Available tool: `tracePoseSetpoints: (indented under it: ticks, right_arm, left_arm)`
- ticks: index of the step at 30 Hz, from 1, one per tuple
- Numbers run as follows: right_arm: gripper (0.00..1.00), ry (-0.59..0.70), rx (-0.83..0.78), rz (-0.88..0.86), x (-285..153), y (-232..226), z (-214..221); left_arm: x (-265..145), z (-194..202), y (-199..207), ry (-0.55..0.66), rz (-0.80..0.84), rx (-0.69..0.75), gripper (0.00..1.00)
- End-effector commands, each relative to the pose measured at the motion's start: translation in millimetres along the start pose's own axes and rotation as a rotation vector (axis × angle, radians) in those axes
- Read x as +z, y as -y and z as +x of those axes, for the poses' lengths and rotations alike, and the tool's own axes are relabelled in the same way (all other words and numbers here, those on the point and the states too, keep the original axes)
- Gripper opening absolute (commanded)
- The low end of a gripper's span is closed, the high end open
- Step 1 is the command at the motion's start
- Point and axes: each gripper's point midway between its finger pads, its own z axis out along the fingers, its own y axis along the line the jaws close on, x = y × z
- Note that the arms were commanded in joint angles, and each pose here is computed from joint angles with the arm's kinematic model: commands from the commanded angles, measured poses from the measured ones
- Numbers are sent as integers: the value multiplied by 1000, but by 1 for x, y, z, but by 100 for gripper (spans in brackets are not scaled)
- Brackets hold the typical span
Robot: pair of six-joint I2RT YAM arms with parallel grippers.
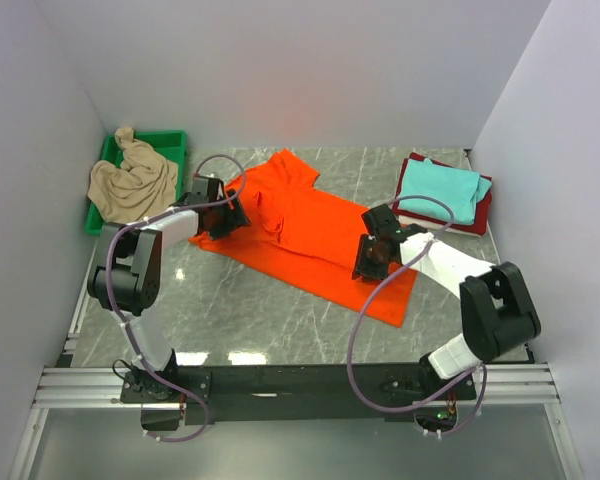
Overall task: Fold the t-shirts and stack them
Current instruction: Fold the tshirt
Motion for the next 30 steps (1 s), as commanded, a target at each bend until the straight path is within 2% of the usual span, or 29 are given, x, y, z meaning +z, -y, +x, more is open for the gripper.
tracePoseSetpoints:
  ticks: [1, 5, 16, 26, 30]
  right_arm:
    - [39, -6, -23, 7, 15, 1, 3]
    - [38, -84, -17, 66, 28, 17, 23]
    - [38, -225, 19, 221, 25, 68, 79]
    - [38, -240, 50, 239, -7, 76, 94]
    - [38, -238, 52, 230, -18, 78, 99]
  left_arm:
    - [2, -8, -6, 48, -7, 0, 75]
    - [6, 8, -30, 18, -73, -53, 75]
    - [-22, 36, -51, 18, -115, -101, 76]
    - [-57, 87, -74, -27, -141, -184, 76]
    - [-73, 92, -72, -11, -122, -207, 76]
